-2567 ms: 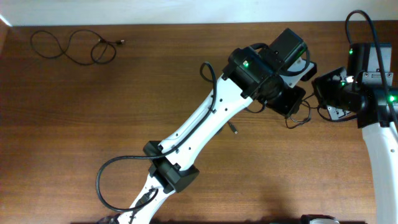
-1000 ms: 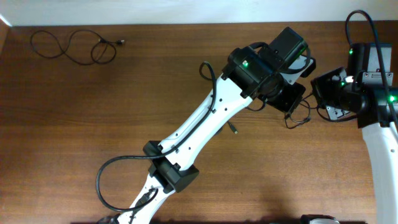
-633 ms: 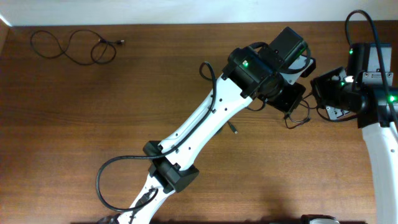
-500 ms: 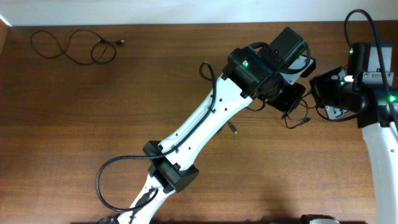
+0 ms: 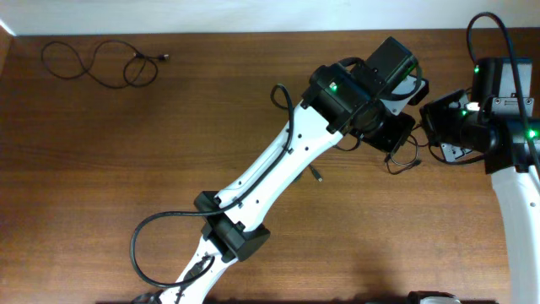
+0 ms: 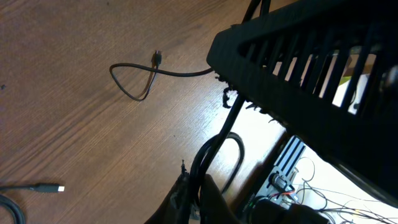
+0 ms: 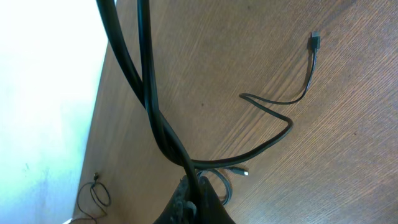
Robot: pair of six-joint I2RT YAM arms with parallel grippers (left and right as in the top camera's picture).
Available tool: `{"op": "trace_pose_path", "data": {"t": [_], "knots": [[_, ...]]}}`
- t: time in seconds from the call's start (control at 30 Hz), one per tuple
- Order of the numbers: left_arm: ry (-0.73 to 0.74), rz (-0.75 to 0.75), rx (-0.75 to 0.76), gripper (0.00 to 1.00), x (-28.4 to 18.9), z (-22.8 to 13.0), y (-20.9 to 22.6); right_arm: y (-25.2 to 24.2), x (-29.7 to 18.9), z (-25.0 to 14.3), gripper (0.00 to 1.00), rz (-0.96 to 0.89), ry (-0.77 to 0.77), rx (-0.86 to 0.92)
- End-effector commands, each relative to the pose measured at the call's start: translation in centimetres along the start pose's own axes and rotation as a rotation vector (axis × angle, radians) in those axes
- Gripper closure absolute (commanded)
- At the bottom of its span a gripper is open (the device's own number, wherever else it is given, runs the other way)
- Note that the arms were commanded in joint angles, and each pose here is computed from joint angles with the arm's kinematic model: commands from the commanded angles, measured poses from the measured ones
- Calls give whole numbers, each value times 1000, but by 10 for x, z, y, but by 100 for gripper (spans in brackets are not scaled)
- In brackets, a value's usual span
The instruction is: Untangle cables
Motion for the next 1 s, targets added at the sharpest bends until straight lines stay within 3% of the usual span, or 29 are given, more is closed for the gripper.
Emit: {"op": "trace_pose_path", "data": {"t": [0.0,0.4,0.73,0.97], "knots": [[-19,-11,15,100,-7,3,-5,0,1,5,96,-4,-21,2],[-25,-11,8,100,-9,4,-1,-9,-1,22,96,-58,-145,3],[-50,-110,-6,100,-15,9,-3,-13,-3,32,96,-83,-219,-35],[-79,-304,-19,100,-28,13,-15,-13,-3,33,96,-84,-222,-35]]}}
Point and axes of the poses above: each gripper's point midway between its finger pads, its own x axis out along the fingers, its own y axis along the line the jaws close on, z = x × y, the point moved 3 cm from there along -x, back along the fingers, and after that the axes turned 14 degrees about x, right-handed, at the moved point
